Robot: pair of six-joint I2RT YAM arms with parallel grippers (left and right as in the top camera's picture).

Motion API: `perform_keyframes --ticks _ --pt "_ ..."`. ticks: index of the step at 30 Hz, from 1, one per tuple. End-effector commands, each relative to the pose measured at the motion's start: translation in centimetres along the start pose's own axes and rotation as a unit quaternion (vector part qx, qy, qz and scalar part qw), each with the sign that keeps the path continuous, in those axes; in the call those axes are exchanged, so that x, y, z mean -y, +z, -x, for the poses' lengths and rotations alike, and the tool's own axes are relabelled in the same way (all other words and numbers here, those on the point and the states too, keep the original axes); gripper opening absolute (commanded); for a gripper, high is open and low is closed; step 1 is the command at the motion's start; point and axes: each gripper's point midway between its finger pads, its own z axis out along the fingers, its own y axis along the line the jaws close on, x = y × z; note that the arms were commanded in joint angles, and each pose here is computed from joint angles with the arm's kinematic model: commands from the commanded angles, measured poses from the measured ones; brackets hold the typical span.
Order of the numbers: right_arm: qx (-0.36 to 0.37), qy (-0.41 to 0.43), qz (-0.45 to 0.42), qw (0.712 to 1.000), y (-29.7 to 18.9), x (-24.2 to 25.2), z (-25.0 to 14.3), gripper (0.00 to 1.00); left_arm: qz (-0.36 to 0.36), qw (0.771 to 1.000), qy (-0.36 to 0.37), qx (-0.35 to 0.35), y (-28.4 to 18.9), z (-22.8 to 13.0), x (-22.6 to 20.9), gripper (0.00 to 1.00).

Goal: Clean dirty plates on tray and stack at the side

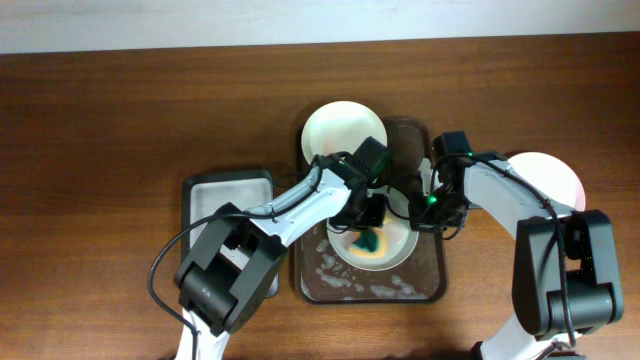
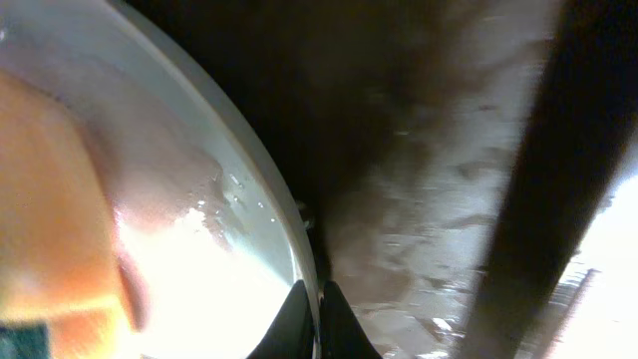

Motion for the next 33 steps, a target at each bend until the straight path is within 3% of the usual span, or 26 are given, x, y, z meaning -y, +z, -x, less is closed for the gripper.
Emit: perform_keyframes --ticks 1,3,6,10,12,14,20,24,28,33 --pt "-0.016 0.004 -0.016 1.0 0.7 0.8 -0.6 0.04 0.259 0.965 -0.032 0.019 0.1 0.1 -11.7 0.0" --pt "-0.016 0.004 -0.016 1.0 0.7 0.8 -0.6 0.04 0.298 0.954 -0.033 0.028 -1.5 0.8 -12.9 0.0" --pt "-0.016 0.004 -0.018 1.0 0.7 0.9 -0.6 0.04 0.283 0.957 -0.039 0.038 -1.7 1.7 -12.5 0.0" --pt "-0.016 0.004 -0.018 1.0 0.7 0.9 -0.6 0.04 0.086 0.995 -0.042 0.005 1.3 1.6 -5.2 0.0" --pt "-0.016 0.003 -0.018 1.0 0.7 0.8 -0.6 0.04 -0.012 1.0 -0.024 -0.003 2.0 1.7 -0.9 0.0" --pt "-0.014 0.003 -0.017 1.0 0.7 0.8 -0.5 0.04 -0.064 0.998 -0.003 0.001 2.1 1.9 1.9 0.0" --pt "-0.014 0.003 -0.017 1.0 0.7 0.8 -0.5 0.04 -0.104 0.994 0.035 0.02 3.1 2.1 5.2 0.0" --pt "-0.014 0.003 -0.017 1.0 0.7 0.8 -0.5 0.04 -0.135 0.99 0.029 -0.038 4.6 0.0 5.7 0.0" --pt "-0.014 0.003 -0.017 1.0 0.7 0.8 -0.5 0.04 -0.077 0.995 0.002 -0.07 4.9 -1.1 2.1 0.0" --pt "-0.014 0.003 -0.018 1.0 0.7 0.8 -0.5 0.04 0.126 0.988 -0.078 -0.048 2.0 1.2 -9.4 0.0"
